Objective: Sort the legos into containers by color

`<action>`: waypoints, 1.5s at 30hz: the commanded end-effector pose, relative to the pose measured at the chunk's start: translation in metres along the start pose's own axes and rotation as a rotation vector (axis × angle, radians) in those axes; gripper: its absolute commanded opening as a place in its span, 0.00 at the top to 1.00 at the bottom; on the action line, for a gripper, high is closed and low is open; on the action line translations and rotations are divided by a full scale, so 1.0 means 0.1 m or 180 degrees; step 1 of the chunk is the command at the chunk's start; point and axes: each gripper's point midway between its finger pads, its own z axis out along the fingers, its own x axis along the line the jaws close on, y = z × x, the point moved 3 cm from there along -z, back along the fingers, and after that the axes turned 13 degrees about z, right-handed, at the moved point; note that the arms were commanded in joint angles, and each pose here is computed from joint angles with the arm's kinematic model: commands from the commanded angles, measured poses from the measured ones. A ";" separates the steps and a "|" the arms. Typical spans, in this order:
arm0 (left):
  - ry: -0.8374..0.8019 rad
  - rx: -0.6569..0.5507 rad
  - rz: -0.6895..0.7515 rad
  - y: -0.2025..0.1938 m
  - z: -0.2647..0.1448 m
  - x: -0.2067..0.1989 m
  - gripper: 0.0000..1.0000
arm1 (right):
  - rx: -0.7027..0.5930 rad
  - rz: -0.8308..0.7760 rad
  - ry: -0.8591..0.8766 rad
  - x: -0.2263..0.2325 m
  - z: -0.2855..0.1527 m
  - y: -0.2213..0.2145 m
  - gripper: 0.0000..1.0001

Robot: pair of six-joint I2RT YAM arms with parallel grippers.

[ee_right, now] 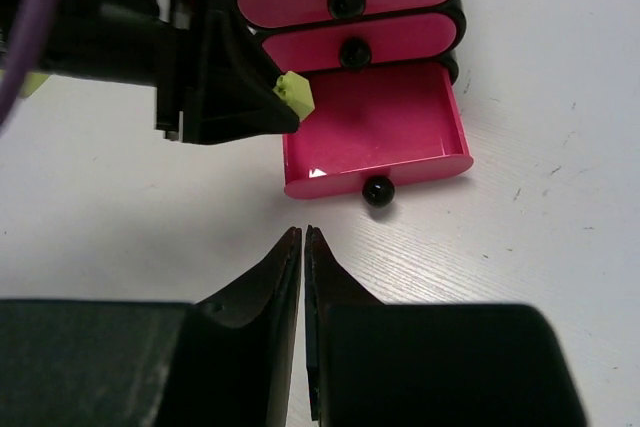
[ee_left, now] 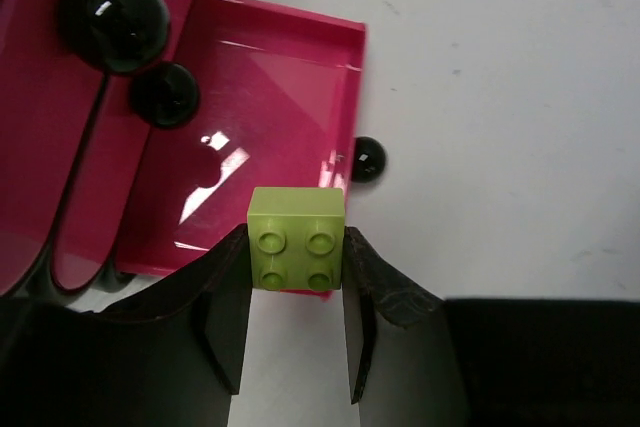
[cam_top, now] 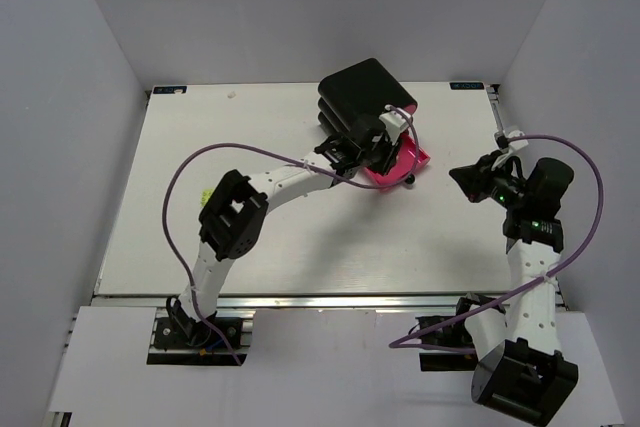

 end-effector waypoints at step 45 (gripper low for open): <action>0.3301 -0.0770 -0.1450 -1.16 -4.35 0.96 0.14 | 0.2251 -0.0834 0.1460 2.16 2.43 -1.39 0.37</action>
